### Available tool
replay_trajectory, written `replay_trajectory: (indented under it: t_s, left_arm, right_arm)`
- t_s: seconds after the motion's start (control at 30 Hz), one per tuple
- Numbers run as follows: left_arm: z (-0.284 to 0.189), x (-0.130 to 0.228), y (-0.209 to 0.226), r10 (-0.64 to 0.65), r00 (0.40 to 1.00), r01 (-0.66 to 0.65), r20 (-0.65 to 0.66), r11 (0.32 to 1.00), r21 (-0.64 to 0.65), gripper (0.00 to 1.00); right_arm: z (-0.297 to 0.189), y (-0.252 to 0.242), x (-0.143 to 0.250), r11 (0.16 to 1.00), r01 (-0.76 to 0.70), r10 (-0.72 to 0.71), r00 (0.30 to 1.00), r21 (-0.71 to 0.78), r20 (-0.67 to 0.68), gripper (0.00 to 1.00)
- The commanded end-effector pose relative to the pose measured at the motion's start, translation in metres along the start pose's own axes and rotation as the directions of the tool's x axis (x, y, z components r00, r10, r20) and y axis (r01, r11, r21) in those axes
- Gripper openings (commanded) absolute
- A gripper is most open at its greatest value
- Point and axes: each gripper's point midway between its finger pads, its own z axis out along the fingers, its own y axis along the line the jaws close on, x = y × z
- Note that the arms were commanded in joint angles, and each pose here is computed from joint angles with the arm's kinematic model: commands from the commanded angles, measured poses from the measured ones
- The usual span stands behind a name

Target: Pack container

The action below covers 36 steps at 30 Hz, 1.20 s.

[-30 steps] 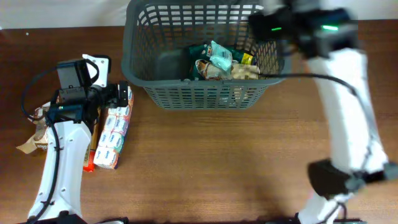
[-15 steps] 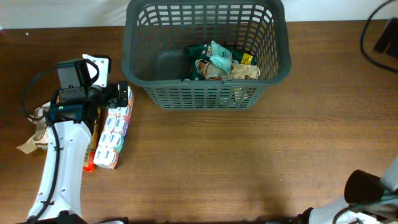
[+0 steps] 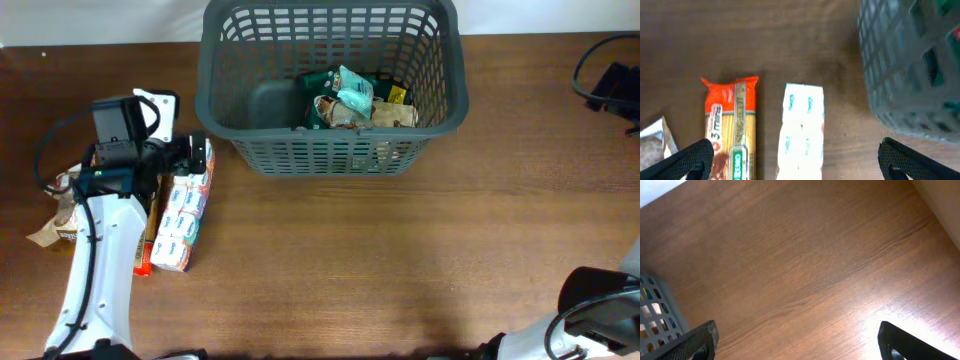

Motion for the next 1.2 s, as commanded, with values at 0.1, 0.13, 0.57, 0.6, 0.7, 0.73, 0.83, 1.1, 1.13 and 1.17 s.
replay_trajectory:
  t_s: [0.1,0.13,0.57,0.6,0.7,0.73,0.83,1.1,1.13,1.17]
  left_arm:
    - [-0.003,0.029,0.023,-0.129,0.985,0.119,-0.118,0.989,-0.083,0.99]
    - [-0.003,0.035,0.022,-0.131,0.982,0.120,-0.140,0.989,-0.083,0.99]
    - [0.049,0.099,0.013,-0.138,0.901,0.127,-0.412,0.990,-0.054,0.95]
    - [0.057,0.104,0.013,-0.135,0.892,0.125,-0.432,0.991,-0.051,0.95]
    - [0.077,0.123,0.011,-0.129,0.861,0.124,-0.493,0.991,-0.042,0.94]
    - [0.083,0.130,0.009,-0.121,0.849,0.120,-0.515,0.992,-0.035,0.94]
    - [0.096,0.148,0.004,-0.077,0.820,0.090,-0.567,0.996,-0.006,0.90]
    - [0.111,0.148,0.000,-0.057,0.823,0.068,-0.565,0.998,-0.002,0.02]
    - [0.111,0.145,0.000,-0.057,0.827,0.067,-0.559,0.998,-0.003,0.02]
    - [0.110,0.138,0.002,-0.058,0.834,0.066,-0.548,0.998,-0.005,0.02]
  right_arm:
    - [-0.004,0.001,0.000,1.000,-0.013,0.013,1.000,-0.012,0.008,0.99]
    - [-0.004,0.001,0.000,1.000,-0.013,0.013,1.000,-0.012,0.008,0.99]
    - [-0.004,0.001,0.000,1.000,-0.013,0.013,1.000,-0.012,0.008,0.99]
    - [-0.004,0.001,0.000,1.000,-0.013,0.013,1.000,-0.012,0.008,0.99]
    - [-0.004,0.001,0.000,1.000,-0.013,0.013,1.000,-0.012,0.008,0.99]
    - [-0.004,0.001,0.000,1.000,-0.013,0.013,1.000,-0.012,0.008,0.99]
    - [-0.004,0.001,0.000,1.000,-0.013,0.013,1.000,-0.012,0.008,0.99]
    - [-0.004,0.001,0.000,1.000,-0.013,0.013,1.000,-0.012,0.008,0.99]
    - [-0.004,0.001,0.000,1.000,-0.013,0.013,1.000,-0.012,0.008,0.99]
    - [-0.004,0.001,0.000,1.000,-0.013,0.013,1.000,-0.012,0.008,0.99]
